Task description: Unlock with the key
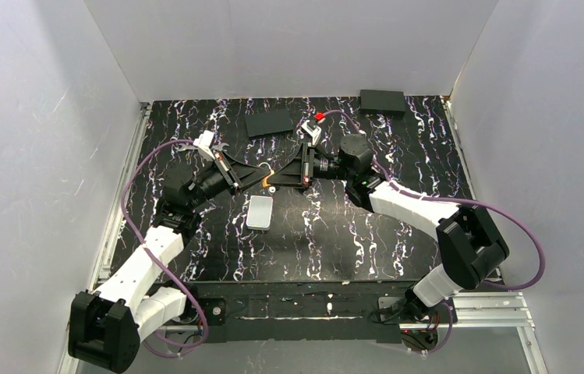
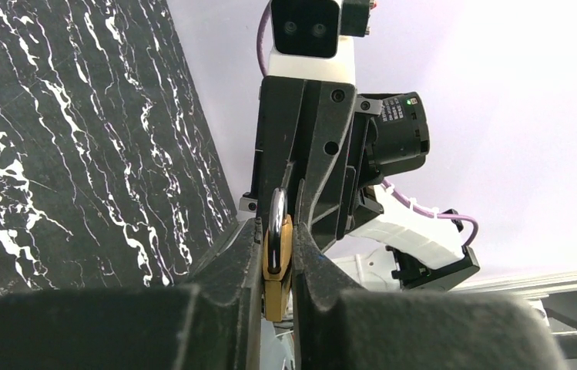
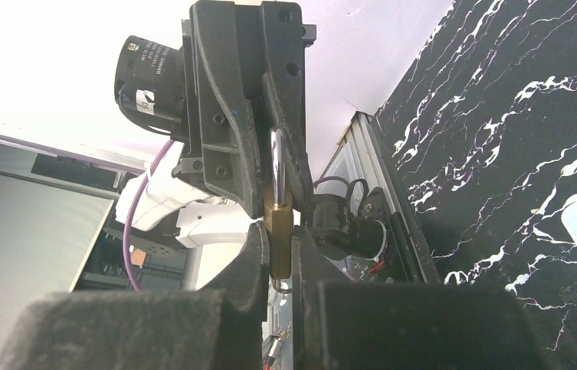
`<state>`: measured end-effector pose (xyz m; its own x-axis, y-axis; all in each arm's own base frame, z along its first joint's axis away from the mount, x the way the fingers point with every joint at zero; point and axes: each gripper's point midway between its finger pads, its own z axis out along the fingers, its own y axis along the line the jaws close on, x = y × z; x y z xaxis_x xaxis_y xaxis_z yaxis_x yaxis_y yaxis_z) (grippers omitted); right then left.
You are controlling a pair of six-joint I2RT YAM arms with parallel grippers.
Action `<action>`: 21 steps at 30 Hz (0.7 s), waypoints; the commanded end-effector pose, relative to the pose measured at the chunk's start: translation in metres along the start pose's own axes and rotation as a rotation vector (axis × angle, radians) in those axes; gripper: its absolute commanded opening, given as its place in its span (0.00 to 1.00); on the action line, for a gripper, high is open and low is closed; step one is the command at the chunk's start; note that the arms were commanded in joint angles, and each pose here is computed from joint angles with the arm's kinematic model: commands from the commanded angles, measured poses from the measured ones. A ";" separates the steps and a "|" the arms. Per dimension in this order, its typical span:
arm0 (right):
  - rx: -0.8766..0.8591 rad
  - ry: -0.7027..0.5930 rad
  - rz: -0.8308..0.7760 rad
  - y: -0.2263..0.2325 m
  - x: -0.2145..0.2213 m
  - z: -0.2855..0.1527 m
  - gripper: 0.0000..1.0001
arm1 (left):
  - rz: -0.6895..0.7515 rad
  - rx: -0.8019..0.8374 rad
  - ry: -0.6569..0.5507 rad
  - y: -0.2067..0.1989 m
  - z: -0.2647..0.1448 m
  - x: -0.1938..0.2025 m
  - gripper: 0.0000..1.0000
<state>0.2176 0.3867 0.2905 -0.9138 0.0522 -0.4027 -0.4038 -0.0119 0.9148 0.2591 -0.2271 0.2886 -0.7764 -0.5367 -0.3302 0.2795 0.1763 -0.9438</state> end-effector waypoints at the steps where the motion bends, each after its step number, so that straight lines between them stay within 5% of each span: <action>1: -0.087 -0.010 -0.089 0.026 -0.005 0.000 0.01 | 0.002 -0.011 -0.014 0.007 0.000 0.001 0.00; 3: -0.088 0.008 -0.097 0.026 -0.002 -0.001 0.04 | -0.003 -0.014 -0.025 0.008 -0.001 0.000 0.00; 7: -0.003 0.029 -0.144 0.016 0.001 -0.005 0.53 | -0.012 -0.015 -0.051 0.006 -0.002 -0.003 0.00; 9: 0.056 0.032 -0.178 0.011 0.001 -0.008 0.65 | -0.021 -0.016 -0.061 0.006 -0.002 -0.005 0.00; 21: 0.466 -0.083 -0.538 -0.002 -0.002 -0.058 0.79 | -0.050 -0.049 -0.103 0.017 -0.001 -0.009 0.00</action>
<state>0.2121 0.3506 0.2805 -0.7567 0.0242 -0.6534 -0.6221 0.2807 0.7309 0.2696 -0.2208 0.2704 -0.7509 -0.6028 -0.2698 0.1927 0.1908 -0.9625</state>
